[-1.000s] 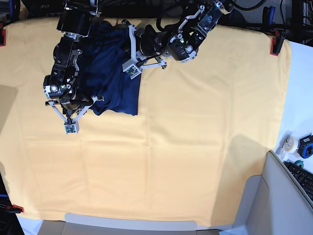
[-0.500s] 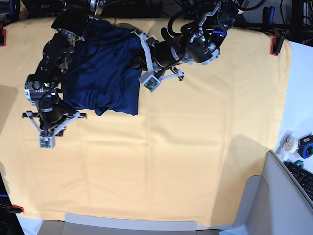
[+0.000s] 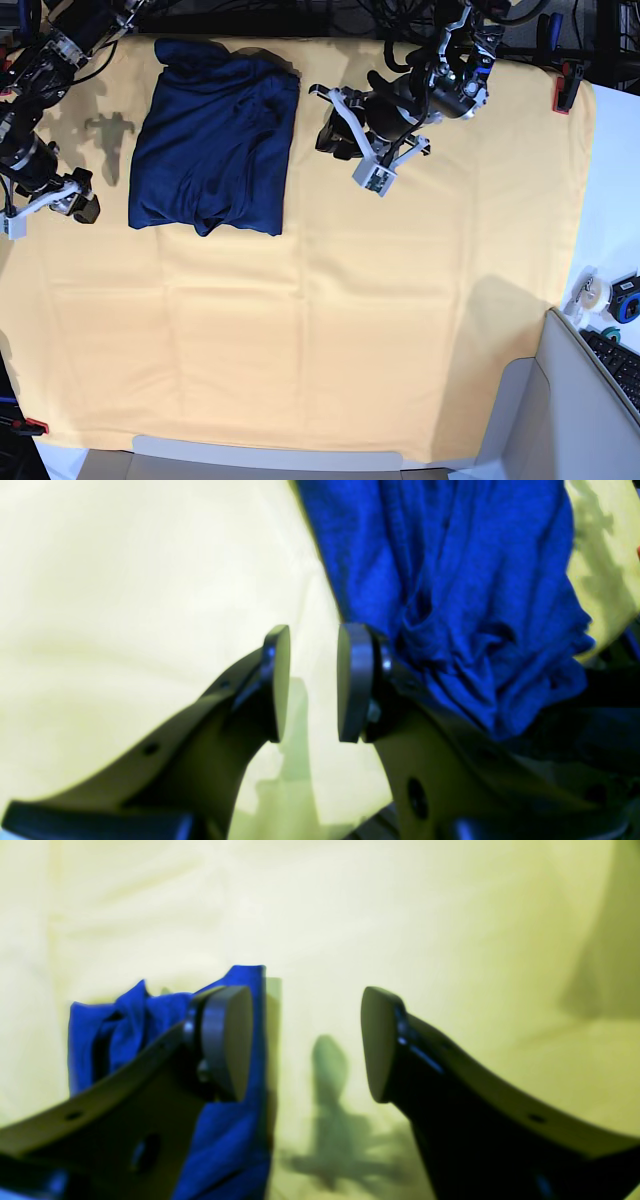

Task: Fold the T-shirt properly
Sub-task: 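Move the right gripper to the bundle's side and grasp its edge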

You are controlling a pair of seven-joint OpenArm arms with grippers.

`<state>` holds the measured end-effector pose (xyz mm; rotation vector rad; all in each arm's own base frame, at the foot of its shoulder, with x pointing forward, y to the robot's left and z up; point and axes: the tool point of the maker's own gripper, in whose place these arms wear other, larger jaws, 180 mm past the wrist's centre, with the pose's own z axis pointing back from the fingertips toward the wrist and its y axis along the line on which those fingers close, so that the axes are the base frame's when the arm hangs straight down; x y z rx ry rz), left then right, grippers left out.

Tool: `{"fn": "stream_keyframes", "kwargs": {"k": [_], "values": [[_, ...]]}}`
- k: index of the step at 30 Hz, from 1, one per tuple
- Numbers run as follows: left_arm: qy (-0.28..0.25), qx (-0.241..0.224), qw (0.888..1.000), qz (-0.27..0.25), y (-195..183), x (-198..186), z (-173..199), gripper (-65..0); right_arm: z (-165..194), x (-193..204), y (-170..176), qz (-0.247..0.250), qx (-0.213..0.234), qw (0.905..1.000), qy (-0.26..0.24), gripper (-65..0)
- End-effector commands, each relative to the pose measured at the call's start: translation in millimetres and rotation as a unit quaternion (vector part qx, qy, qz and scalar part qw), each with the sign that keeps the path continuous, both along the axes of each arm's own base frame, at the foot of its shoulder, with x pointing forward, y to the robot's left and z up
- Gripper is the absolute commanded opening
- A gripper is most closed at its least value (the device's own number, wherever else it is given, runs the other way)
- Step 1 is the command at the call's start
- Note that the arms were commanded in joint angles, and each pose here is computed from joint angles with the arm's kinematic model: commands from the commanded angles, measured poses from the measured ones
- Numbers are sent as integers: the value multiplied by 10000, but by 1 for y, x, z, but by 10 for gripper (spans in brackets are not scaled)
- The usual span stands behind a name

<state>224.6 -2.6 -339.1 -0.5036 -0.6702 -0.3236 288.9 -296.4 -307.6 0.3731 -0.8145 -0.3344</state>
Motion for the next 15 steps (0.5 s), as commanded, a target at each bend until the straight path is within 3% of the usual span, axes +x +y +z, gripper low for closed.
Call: {"fn": "stream_keyframes", "kwargs": {"k": [1,8,15], "values": [[-175,-90,9998,34,0,5,10,-489,4,1,-12,-75,38,9999,-86,-277],[-166,-89,9998,34,0,5,9,-489,-30,-2,-1,-108,1160,9932,81,-273],[-154,-88,9998,42,0,6,9,-489,-37,9,42,229,1515,9882,71,-273]]}}
